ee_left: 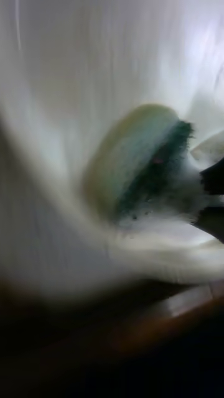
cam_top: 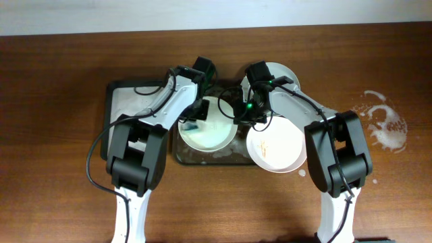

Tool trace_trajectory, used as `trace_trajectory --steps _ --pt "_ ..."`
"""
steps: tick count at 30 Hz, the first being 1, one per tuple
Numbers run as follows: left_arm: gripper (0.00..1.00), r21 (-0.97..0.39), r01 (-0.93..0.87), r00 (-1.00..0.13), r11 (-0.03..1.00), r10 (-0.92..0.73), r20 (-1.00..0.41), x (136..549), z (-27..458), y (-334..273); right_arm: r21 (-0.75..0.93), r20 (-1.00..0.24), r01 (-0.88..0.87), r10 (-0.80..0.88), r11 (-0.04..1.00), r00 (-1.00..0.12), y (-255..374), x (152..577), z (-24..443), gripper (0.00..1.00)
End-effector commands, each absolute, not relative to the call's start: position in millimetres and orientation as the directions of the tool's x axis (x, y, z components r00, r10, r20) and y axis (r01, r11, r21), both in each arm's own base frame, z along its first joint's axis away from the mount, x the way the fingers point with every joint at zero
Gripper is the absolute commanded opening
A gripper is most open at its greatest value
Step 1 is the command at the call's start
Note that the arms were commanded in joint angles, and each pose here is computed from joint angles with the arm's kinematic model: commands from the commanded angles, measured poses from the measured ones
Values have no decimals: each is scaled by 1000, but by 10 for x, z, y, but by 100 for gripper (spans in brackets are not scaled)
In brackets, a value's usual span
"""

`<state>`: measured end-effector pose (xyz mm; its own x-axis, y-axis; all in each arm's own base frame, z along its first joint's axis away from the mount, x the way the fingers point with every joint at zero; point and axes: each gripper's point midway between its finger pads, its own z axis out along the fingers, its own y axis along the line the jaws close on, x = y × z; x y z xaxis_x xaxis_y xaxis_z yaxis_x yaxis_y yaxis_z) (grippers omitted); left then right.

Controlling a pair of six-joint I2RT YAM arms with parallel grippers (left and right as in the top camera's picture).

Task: Clean dirty plates on tray and stack at the side
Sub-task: 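Scrub inside the white bowl with the sponge in left gripper, then lift the white bowl up with the right gripper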

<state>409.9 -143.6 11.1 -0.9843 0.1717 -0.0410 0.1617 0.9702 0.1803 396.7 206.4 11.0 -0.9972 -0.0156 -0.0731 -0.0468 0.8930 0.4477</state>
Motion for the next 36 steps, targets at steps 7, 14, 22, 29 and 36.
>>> trace_trajectory --steps 7,14,22,29,36 --pt "1 420 39 -991 907 88 -98 4314 390 -1113 443 -66 -50 -22 895 -998 2051 3958 61 4" --pt "0 360 8 -979 933 80 -188 4481 1088 -1322 443 -67 -49 -22 895 -998 2050 3960 62 4" --pt "1 271 23 -985 962 69 -161 4413 1164 -1464 450 -110 -80 -34 889 -993 2077 4039 198 4" --pt "1 270 14 -985 963 59 -161 4427 1164 -1423 321 -316 -133 -27 938 -948 1828 4209 923 4" --pt "1 201 -8 -990 979 21 -140 4438 1128 -1401 52 -524 -12 17 999 -852 1182 4201 1751 4"
